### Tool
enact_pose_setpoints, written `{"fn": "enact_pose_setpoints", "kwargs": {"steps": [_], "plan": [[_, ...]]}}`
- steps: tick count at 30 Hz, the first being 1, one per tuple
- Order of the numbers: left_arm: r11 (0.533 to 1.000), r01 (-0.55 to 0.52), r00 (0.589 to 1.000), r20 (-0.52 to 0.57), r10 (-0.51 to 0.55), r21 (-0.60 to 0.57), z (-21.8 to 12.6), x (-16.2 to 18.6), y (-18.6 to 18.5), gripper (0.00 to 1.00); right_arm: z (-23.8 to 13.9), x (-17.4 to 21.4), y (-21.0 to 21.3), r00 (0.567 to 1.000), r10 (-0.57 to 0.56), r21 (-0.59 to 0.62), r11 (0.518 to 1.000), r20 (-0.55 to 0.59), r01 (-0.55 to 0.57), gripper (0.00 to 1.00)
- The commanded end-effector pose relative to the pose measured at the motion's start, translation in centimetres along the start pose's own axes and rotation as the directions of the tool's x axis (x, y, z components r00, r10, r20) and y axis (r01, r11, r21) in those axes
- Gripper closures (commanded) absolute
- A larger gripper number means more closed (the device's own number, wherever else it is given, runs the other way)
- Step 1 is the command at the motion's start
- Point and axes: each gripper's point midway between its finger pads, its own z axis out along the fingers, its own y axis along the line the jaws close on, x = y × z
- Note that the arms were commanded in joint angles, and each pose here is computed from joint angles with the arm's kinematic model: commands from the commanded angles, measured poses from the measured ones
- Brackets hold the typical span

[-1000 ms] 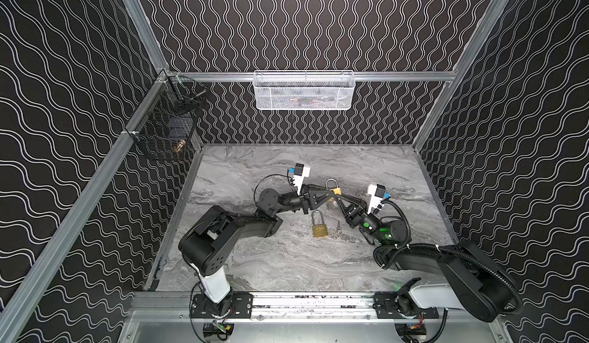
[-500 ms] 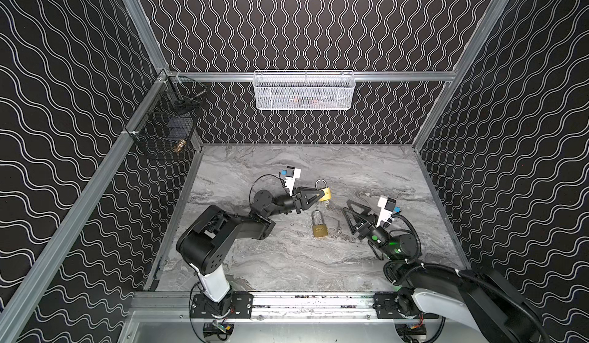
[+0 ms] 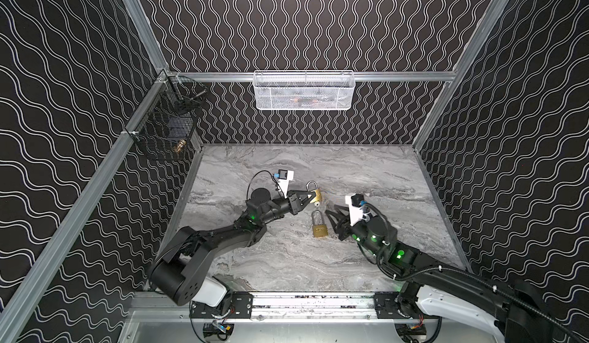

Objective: Unlock with the key
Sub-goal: 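Release the padlock body with the right gripper and close it on the key head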

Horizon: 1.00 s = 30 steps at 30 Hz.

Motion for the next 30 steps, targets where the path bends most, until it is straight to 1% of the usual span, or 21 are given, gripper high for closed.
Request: {"fn": "enact_pose_setpoints", "kwargs": {"steps": [1,4,7,10,13,16,17,19,20,22,27,30], "plan": [[0.997,0.006,1.000,-0.020,-0.008,-0.073,-0.4,0.2,0.7,1.00,0.7,0.6,0.0,0.995,-0.093,0.055,0.994,-0.032,0.094,0.57],[0.991,0.031,0.999,-0.004,-0.032,-0.129,-1.1,-0.1,1.0,1.00,1.6,0.5,1.3,0.993,-0.117,0.033,0.992,-0.027,0.118,0.53],[0.984,0.052,0.999,0.007,-0.051,-0.171,-1.9,-0.3,1.1,1.00,2.7,0.7,1.8,0.987,-0.153,0.068,0.985,-0.054,0.156,0.49],[0.981,0.052,0.999,0.006,-0.052,-0.186,-2.4,-0.3,0.8,1.00,3.5,1.0,2.9,0.978,-0.196,0.067,0.977,-0.070,0.200,0.49],[0.981,0.050,0.999,0.000,-0.051,-0.189,-2.7,-0.1,0.8,1.00,3.8,0.8,3.8,0.979,-0.198,0.054,0.978,-0.055,0.201,0.49],[0.982,0.060,0.998,0.001,-0.060,-0.181,-2.7,0.0,0.7,1.00,4.1,0.6,3.9,0.978,-0.201,0.066,0.977,-0.047,0.204,0.49],[0.983,0.062,0.998,0.006,-0.062,-0.172,-2.7,-0.1,0.5,1.00,4.2,0.7,4.0,0.977,-0.206,0.068,0.975,-0.049,0.209,0.51],[0.986,0.074,0.997,0.012,-0.073,-0.149,-2.7,-0.2,0.1,1.00,4.4,0.7,4.1,0.977,-0.210,0.067,0.975,-0.050,0.213,0.59],[0.988,0.075,0.997,0.012,-0.074,-0.138,-2.6,-0.3,-0.1,1.00,4.4,0.7,4.1,0.977,-0.209,0.066,0.975,-0.046,0.212,0.60],[0.989,0.076,0.997,0.010,-0.075,-0.131,-2.5,-0.4,-0.4,1.00,4.5,0.7,4.1,0.977,-0.211,0.070,0.974,-0.044,0.213,0.61],[0.989,0.077,0.997,0.007,-0.077,-0.128,-2.7,-0.5,-0.7,1.00,5.1,0.8,4.3,0.973,-0.223,0.066,0.972,-0.055,0.226,0.58],[0.989,0.076,0.997,0.008,-0.076,-0.125,-2.8,-0.5,-0.9,1.00,5.3,0.6,4.5,0.974,-0.222,0.066,0.972,-0.050,0.225,0.67]]}}
